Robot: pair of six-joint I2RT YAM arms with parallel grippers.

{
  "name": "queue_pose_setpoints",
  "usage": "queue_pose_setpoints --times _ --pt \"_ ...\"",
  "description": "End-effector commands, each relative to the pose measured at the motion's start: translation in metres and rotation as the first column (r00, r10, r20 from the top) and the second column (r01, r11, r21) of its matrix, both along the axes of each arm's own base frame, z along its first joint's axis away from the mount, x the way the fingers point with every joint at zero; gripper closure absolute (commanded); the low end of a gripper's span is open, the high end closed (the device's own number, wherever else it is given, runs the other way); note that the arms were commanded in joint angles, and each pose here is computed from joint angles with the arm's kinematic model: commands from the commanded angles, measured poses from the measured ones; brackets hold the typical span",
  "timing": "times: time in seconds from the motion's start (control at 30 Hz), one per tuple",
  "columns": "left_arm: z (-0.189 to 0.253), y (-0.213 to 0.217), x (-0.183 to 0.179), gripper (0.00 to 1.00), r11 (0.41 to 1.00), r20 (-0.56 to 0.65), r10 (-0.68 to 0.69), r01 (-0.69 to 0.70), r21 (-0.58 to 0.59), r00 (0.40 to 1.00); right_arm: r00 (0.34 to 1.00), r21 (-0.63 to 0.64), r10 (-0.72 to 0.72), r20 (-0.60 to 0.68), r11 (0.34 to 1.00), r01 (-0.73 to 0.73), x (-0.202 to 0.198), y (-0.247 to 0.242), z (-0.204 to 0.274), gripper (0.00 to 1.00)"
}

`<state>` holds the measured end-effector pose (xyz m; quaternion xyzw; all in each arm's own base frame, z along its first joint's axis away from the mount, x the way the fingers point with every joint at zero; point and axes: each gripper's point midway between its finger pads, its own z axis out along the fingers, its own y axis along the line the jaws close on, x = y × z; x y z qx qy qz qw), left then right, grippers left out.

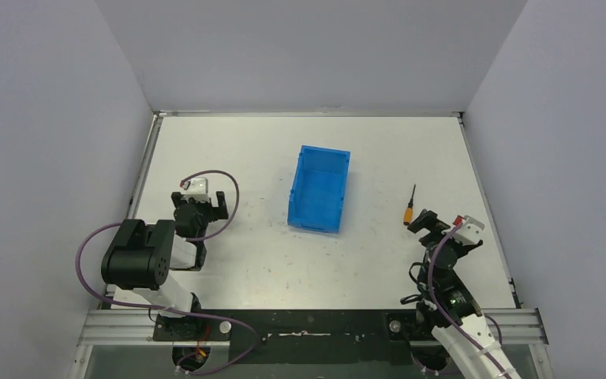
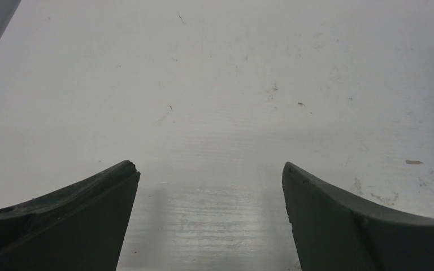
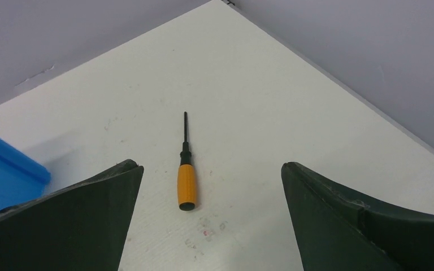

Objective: Put the screwdriver in the bin
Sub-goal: Pick up the screwdriver from the center of the board.

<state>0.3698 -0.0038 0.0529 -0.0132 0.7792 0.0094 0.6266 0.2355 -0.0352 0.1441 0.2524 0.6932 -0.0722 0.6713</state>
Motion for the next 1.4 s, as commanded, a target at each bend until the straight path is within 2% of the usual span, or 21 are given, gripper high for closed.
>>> queue_pose_setpoints --times 0.0,0.13,0.23,0.47,0.6,0.73,0.87,1.03,1.2,1.37 --pt "0.022 0.0 0.011 0.03 1.0 0.083 -0.002 0.003 -0.008 0.997 0.984 -0.028 0.158 0.086 0.987 -0.156 0.013 0.025 0.048 0.0" --pt "0.022 0.0 0.011 0.03 1.0 0.084 -0.003 0.004 -0.008 0.996 0.913 -0.111 0.376 0.159 0.925 -0.362 0.019 0.061 0.092 0.0" --pt "0.022 0.0 0.011 0.03 1.0 0.084 -0.003 0.003 -0.007 0.996 0.896 -0.13 0.41 0.168 0.911 -0.392 0.022 0.069 0.123 0.0" --pt "0.022 0.0 0.011 0.03 1.0 0.082 -0.003 0.004 -0.007 0.997 0.907 -0.131 0.418 -0.059 0.897 -0.422 0.056 0.082 0.168 0.0" --pt "0.022 0.0 0.011 0.03 1.0 0.083 -0.003 0.003 -0.006 0.997 0.925 -0.084 0.296 -0.236 0.943 -0.323 0.08 0.075 0.176 0.0" --pt "0.022 0.0 0.011 0.03 1.0 0.082 -0.003 0.004 -0.007 0.997 0.899 -0.053 0.216 -0.38 0.966 -0.255 0.103 0.073 0.174 0.0" --pt "0.022 0.0 0.011 0.03 1.0 0.081 -0.003 0.004 -0.006 0.997 0.838 0.031 0.206 -0.505 0.975 -0.221 0.129 0.055 0.148 0.0" --pt "0.022 -0.001 0.011 0.03 1.0 0.081 -0.004 0.004 -0.006 0.997 0.727 0.197 0.309 -0.613 0.951 -0.238 0.15 0.039 0.078 0.0" --pt "0.021 -0.001 0.011 0.03 1.0 0.08 -0.003 0.004 -0.006 0.997 0.608 0.285 0.349 -0.713 0.937 -0.204 0.147 0.031 -0.002 0.0" --pt "0.022 -0.001 0.011 0.03 1.0 0.082 -0.004 0.004 -0.007 0.997 0.541 0.304 0.323 -0.776 0.944 -0.128 0.133 0.012 -0.059 0.0"
